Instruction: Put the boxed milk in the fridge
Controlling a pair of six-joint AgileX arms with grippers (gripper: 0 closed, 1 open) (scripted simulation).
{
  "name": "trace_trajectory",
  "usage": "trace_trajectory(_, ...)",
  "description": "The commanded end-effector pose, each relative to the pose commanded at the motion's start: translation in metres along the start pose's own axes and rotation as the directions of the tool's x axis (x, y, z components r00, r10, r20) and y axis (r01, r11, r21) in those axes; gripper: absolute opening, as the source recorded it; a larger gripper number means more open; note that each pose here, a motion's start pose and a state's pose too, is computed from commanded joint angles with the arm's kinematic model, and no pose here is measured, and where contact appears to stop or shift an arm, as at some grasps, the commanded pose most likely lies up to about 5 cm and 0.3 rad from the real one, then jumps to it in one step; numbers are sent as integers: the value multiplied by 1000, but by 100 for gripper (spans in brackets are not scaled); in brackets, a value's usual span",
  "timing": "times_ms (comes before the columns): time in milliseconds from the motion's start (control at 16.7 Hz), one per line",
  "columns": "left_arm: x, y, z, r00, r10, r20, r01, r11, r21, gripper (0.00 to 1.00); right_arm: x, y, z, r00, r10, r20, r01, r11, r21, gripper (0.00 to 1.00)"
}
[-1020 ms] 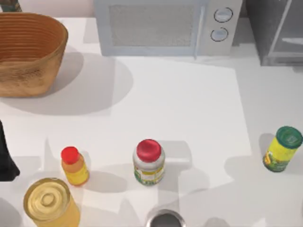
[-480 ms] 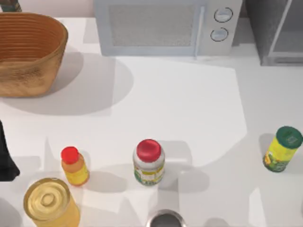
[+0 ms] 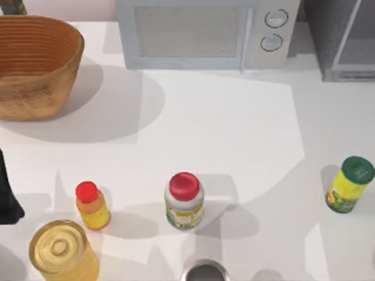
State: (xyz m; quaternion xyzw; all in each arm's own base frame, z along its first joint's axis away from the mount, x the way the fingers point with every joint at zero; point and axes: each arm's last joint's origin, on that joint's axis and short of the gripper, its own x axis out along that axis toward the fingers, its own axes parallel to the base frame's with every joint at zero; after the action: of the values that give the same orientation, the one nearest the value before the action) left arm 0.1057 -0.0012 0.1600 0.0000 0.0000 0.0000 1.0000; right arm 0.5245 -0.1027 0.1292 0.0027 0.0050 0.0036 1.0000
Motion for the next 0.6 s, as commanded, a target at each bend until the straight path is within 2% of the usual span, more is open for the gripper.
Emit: trace_trajectory(600,0,0,0,1000,0,0,0,1000,0,100,0,0,0,1000,0,0,0,1000,0,83)
